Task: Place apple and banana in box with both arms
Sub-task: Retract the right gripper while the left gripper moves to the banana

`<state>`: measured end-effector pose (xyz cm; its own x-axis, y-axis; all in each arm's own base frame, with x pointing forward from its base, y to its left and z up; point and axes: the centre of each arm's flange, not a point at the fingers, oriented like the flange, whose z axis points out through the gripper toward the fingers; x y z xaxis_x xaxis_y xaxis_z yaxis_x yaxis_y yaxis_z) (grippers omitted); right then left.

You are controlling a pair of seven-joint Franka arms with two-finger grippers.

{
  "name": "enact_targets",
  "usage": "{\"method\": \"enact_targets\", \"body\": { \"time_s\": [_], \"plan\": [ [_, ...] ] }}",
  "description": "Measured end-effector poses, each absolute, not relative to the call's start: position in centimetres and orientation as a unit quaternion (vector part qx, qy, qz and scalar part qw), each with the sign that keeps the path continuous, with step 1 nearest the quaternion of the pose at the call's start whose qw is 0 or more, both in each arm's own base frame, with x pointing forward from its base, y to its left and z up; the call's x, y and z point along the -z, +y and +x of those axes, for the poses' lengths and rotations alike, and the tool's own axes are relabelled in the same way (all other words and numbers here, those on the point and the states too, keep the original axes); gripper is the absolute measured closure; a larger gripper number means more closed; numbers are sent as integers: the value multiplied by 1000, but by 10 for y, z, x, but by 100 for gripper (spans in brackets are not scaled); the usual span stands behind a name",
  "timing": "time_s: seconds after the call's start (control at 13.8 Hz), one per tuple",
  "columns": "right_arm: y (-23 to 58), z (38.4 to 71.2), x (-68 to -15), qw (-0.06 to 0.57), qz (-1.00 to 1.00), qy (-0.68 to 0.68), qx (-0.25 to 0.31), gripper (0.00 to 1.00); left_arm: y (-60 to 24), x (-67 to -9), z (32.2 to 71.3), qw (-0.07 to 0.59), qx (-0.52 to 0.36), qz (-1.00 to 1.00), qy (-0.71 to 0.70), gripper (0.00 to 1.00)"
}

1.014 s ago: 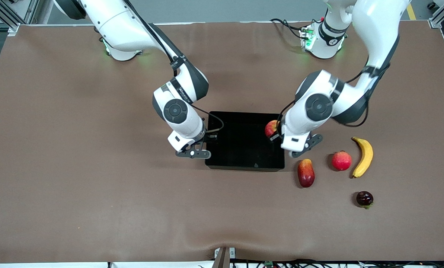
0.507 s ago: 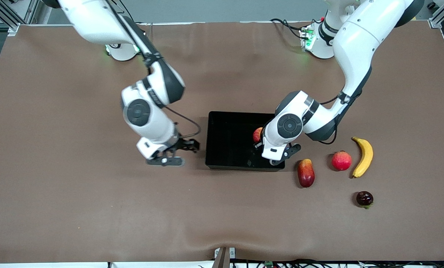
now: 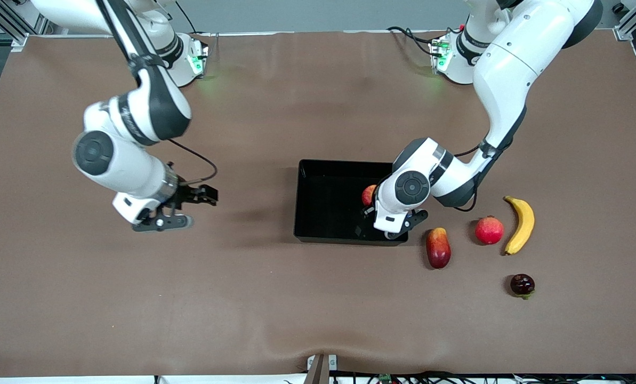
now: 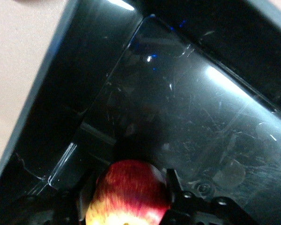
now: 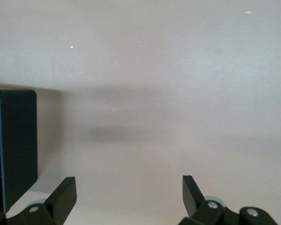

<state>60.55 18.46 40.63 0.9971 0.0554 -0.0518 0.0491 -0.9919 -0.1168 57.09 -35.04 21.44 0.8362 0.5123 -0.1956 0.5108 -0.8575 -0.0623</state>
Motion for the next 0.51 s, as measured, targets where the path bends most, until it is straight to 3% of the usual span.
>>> {"method": "enact_targets", "body": {
  "time_s": [0.22,0.51],
  "plan": [
    [151,604,-431,57,-998,-9,-31,0,-350,-225,579,-4,-92,-959,-270,2],
    [81,593,-475,58,-997,-13,-42,0,-338,-279,600,-20,-54,-958,-281,0]
  ]
}}
